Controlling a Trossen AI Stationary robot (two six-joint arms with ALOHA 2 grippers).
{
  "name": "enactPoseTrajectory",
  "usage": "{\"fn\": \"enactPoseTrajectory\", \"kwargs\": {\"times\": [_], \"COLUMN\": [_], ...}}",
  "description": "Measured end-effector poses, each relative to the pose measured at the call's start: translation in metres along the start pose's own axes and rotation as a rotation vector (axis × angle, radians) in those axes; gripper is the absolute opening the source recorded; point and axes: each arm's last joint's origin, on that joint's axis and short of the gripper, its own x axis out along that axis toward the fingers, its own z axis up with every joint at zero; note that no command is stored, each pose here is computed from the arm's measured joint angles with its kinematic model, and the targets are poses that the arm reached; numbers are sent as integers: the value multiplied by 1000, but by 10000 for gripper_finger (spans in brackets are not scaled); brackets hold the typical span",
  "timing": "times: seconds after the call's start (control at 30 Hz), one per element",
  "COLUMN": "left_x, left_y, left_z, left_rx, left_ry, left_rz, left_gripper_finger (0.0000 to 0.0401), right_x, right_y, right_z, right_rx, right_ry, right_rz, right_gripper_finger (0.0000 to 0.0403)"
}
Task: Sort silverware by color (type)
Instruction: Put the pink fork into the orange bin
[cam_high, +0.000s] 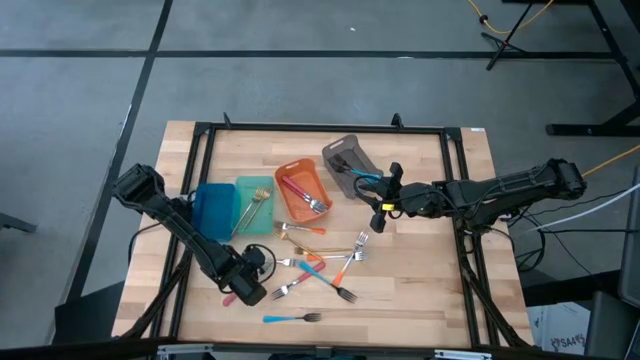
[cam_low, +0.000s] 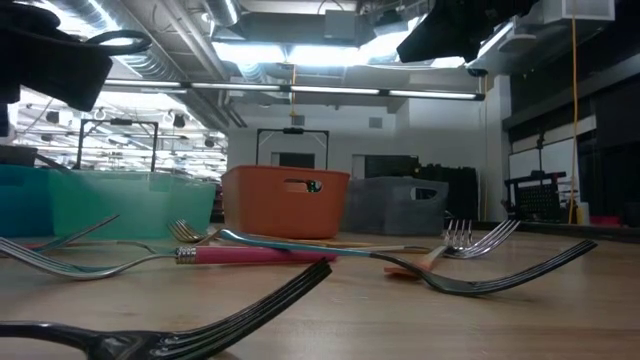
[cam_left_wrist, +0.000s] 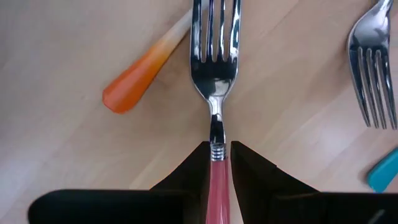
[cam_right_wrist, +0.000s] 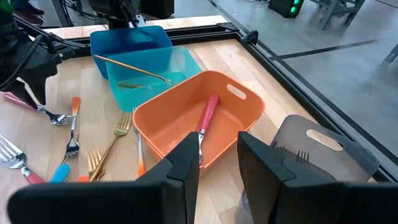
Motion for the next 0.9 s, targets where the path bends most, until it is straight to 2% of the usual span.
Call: {"fn": "enactPoseTrajectory", "kwargs": {"times": [0.9], "left_x": [1], "left_y": [-1], "left_z": [-2], "left_rx": [33], "left_ry": [-6], "left_rz": [-1], "left_gripper_finger": [57], "right_x": [0], "right_y": [0], "right_z": [0], "right_rx": [0], "right_ry": [0], "right_rz": [0], "right_gripper_finger": [99]}}
